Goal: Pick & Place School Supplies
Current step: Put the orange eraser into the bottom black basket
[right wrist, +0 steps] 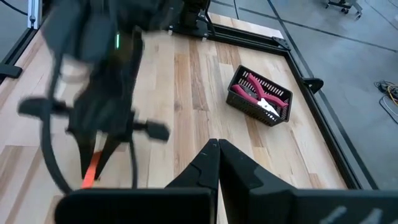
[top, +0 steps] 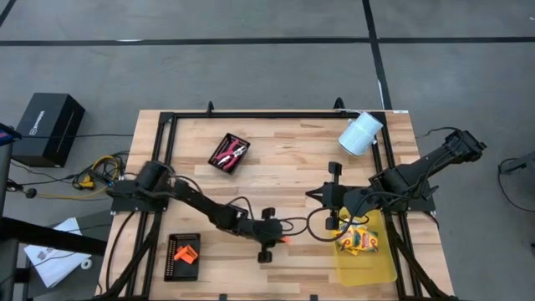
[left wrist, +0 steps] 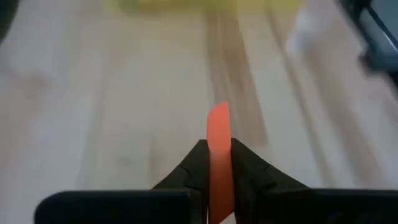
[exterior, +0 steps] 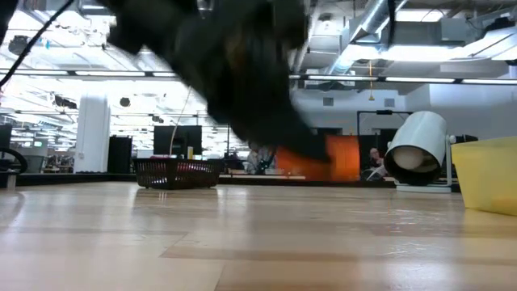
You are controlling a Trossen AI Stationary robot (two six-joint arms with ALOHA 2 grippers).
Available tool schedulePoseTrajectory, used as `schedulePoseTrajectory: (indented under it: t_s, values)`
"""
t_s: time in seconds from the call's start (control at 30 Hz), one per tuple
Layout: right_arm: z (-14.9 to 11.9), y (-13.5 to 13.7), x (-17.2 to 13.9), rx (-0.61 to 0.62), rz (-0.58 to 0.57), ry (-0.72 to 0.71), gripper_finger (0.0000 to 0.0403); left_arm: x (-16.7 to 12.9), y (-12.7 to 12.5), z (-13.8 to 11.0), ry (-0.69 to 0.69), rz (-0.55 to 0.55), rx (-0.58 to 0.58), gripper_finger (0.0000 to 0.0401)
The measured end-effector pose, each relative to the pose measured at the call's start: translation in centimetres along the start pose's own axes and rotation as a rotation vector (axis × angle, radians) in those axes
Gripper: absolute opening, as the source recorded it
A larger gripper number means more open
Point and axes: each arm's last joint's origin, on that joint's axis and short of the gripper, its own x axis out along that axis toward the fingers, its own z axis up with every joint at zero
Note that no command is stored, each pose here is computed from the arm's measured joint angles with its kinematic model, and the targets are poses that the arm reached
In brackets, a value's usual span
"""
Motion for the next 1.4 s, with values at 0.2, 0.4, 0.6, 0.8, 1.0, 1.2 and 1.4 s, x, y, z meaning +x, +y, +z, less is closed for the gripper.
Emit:
schedulePoseTrajectory:
  t_s: [0.2, 0.4, 0.6, 0.8, 1.0, 1.2, 1.4]
  values:
    - [0.0, 0.0, 0.0, -0.009, 0.000, -0.003, 0.0000, -5.4, 0.2, 1.4, -0.055, 0.128, 0.060, 0.0027]
    - [0.1, 0.0, 0.0, -0.020, 0.001, -0.009, 0.0000, -12.1, 0.4, -0.3, -0.130, 0.188, -0.017, 0.0027]
    - [0.1, 0.0, 0.0, -0.021, 0.002, -0.008, 0.0000, -17.5, -0.4, -5.5, -0.115, 0.091, -0.142, 0.0027]
    - [0.1, 0.0, 0.0, -0.022, 0.001, -0.010, 0.0000, -20.8, -1.8, -9.3, -0.117, -0.037, -0.208, 0.0027]
    - [0.2, 0.0, 0.0, -0.016, 0.001, -0.013, 0.0000, -21.9, -2.8, -10.6, -0.107, -0.108, -0.171, 0.0027]
    - [0.2, 0.0, 0.0, -0.014, 0.001, -0.015, 0.0000, -22.0, -2.8, -11.9, -0.041, -0.117, -0.136, 0.0027]
    - [0.2, 0.0, 0.0, -0.013, 0.001, -0.015, 0.0000, -21.6, -1.9, -14.0, 0.061, -0.123, -0.185, 0.0027]
